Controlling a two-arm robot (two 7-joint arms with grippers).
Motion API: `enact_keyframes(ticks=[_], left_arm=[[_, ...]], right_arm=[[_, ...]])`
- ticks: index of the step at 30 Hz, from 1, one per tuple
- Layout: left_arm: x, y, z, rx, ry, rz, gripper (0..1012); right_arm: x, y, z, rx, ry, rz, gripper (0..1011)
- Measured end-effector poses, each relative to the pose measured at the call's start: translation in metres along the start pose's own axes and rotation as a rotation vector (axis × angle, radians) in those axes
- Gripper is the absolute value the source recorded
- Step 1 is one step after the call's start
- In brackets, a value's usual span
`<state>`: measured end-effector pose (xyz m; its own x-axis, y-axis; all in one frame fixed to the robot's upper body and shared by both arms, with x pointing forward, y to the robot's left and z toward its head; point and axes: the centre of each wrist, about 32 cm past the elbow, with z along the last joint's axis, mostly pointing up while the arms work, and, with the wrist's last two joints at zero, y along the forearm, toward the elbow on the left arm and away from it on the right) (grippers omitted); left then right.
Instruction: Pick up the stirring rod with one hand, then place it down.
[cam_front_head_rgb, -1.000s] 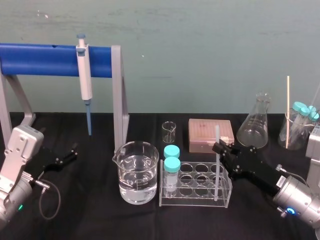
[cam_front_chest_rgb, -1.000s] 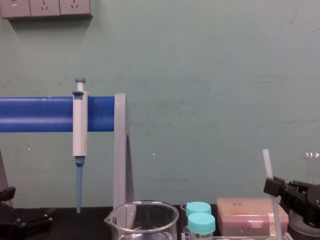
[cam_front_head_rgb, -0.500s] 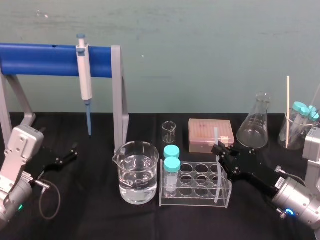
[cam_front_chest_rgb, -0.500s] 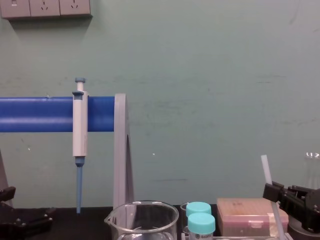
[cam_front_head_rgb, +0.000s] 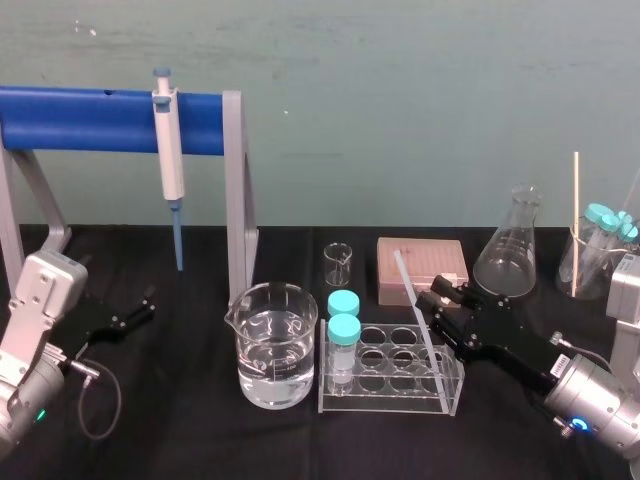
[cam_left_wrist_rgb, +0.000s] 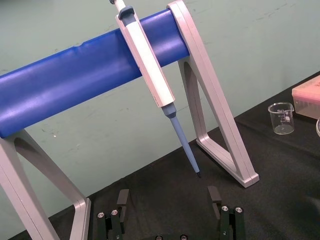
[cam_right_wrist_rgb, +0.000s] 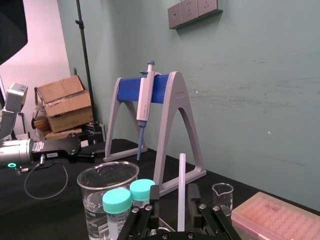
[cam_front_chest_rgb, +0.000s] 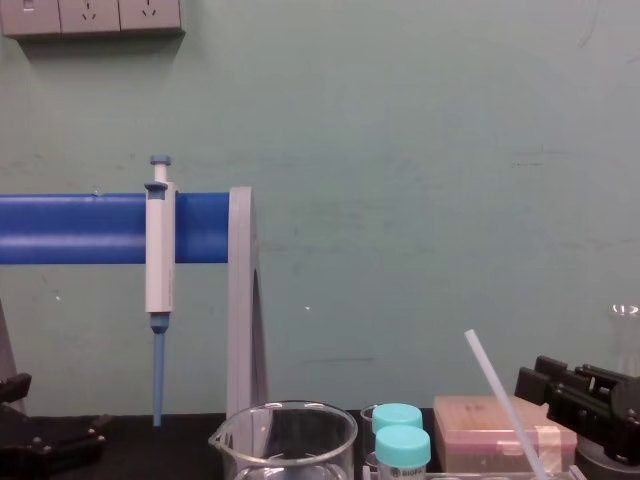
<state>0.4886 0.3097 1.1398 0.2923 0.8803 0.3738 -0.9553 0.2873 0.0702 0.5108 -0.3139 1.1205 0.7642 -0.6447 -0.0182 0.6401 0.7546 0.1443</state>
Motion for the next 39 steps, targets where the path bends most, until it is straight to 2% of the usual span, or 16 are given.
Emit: enact_keyframes(ticks=[13, 15, 17, 20, 21, 23, 24, 26, 28, 33, 39], left_arm=[[0.0, 0.0, 0.0, 0.0, 0.0, 0.0, 1000], [0.0, 0.0, 0.0, 0.0, 0.0, 0.0, 1000], [0.0, 0.0, 0.0, 0.0, 0.0, 0.0, 1000], [0.0, 0.0, 0.0, 0.0, 0.0, 0.0, 1000], [0.0, 0.0, 0.0, 0.0, 0.0, 0.0, 1000], [0.0, 0.0, 0.0, 0.0, 0.0, 0.0, 1000], [0.0, 0.0, 0.0, 0.0, 0.0, 0.0, 1000], [0.0, 0.0, 0.0, 0.0, 0.0, 0.0, 1000], [0.0, 0.0, 0.0, 0.0, 0.0, 0.0, 1000], [0.0, 0.0, 0.0, 0.0, 0.0, 0.0, 1000], [0.0, 0.0, 0.0, 0.0, 0.0, 0.0, 1000]], right_arm=[[0.0004, 0.0, 0.001, 0.003, -0.004, -0.005, 737], [0.0011, 0.001, 0.005, 0.015, -0.02, -0.027, 792], [0.0013, 0.004, 0.012, 0.043, -0.056, -0.084, 846], [-0.0018, 0.004, 0.02, 0.047, -0.117, -0.219, 932], [-0.0044, 0.003, 0.021, 0.025, -0.14, -0.301, 978], [-0.0073, 0.002, 0.022, -0.011, -0.147, -0.378, 1003], [-0.0099, 0.002, 0.021, -0.048, -0.141, -0.431, 1000], [-0.0123, 0.002, 0.019, -0.089, -0.13, -0.475, 1000], [-0.0145, 0.001, 0.016, -0.138, -0.113, -0.507, 1000], [-0.0169, 0.0, 0.008, -0.205, -0.082, -0.526, 1000], [-0.017, 0.0, 0.008, -0.208, -0.083, -0.529, 1000]])
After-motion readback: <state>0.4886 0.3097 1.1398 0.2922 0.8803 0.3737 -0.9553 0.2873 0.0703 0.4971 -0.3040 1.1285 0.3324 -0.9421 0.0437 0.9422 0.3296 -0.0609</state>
